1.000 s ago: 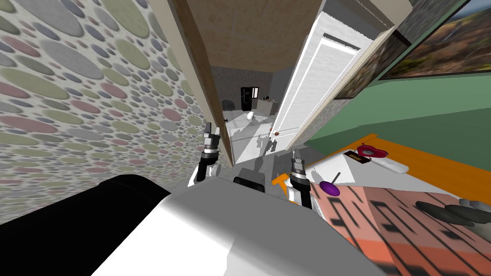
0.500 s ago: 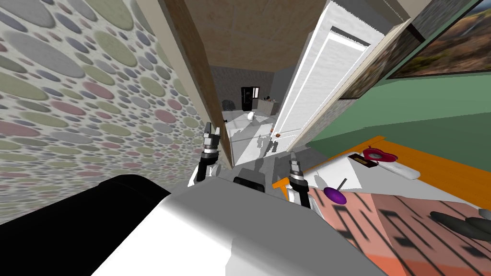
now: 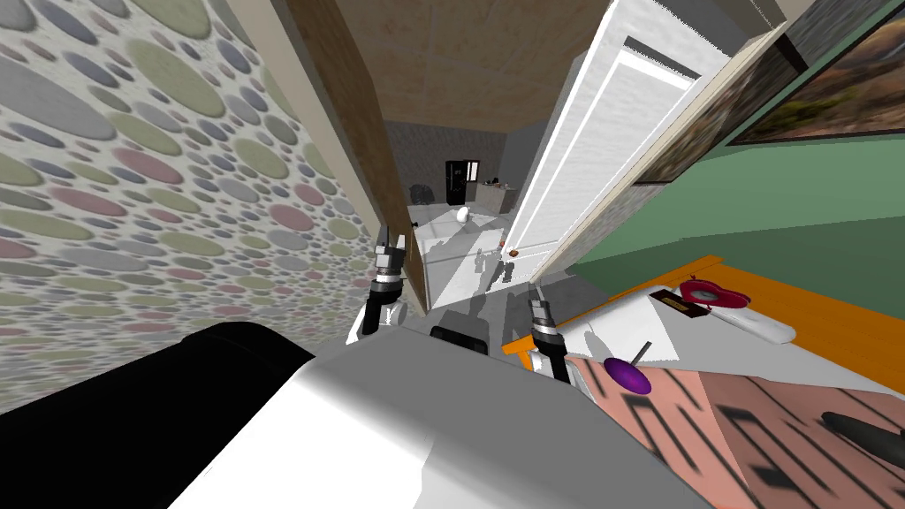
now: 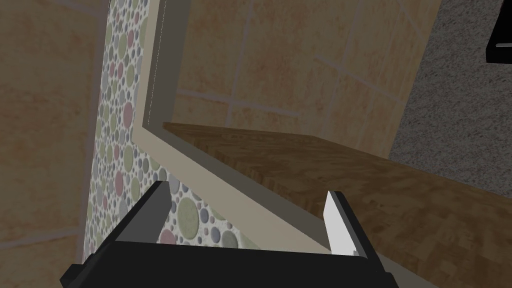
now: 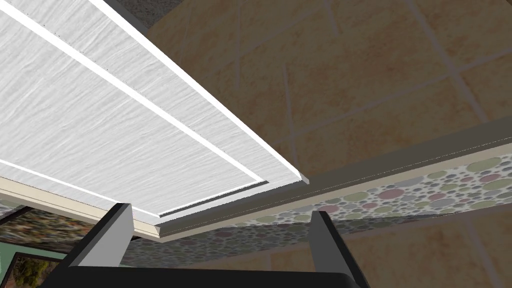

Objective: Push the door open

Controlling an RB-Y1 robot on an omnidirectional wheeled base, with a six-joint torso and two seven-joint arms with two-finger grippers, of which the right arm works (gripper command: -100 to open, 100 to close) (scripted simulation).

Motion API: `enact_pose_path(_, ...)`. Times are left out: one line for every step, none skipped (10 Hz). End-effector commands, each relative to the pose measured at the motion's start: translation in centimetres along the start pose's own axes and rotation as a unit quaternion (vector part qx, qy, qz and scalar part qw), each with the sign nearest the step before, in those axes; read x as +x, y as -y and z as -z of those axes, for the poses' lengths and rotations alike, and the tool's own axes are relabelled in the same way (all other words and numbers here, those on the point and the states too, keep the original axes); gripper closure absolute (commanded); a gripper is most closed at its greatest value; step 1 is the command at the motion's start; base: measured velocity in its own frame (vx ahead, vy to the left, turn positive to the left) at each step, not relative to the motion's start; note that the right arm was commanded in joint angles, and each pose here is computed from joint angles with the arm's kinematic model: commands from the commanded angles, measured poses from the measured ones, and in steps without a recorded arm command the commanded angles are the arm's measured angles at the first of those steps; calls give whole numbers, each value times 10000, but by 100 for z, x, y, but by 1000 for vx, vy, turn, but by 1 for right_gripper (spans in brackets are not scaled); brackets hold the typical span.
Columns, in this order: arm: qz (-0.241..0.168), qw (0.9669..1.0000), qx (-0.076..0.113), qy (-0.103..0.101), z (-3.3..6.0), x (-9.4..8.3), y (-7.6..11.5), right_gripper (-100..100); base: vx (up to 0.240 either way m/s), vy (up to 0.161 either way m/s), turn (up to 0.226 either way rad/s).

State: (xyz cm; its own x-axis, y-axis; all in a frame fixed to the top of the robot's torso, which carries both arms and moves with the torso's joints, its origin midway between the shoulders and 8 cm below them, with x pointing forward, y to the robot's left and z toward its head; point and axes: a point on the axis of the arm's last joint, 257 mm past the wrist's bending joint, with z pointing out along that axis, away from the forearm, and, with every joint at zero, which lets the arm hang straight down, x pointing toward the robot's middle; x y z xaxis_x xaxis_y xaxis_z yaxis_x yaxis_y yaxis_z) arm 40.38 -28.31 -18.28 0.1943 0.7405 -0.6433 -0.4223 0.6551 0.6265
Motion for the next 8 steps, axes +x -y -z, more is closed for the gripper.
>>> enact_pose_path(187, 9998, 4, -113, 60, 63, 60, -100, 101, -4, 20)
enact_pose_path(294, 9994, 9, -182, 94, 103, 104, -100, 100, -4, 15)
enact_pose_path(401, 9989, 12, -252, 129, 142, 147, -100, 94, -7, 19)
enact_pose_path(506, 9982, 14, -322, 165, 180, 190, -100, 94, -8, 19)
enact_pose_path(610, 9974, 16, -392, 202, 217, 232, -100, 103, -3, 18)
enact_pose_path(714, 9964, 16, -462, 240, 253, 274, -100, 108, -5, 23)
enact_pose_path(816, 9952, 15, -532, 278, 288, 316, -100, 108, -10, 17)
enact_pose_path(918, 9940, 13, -603, 318, 321, 356, -100, 95, 2, 19)
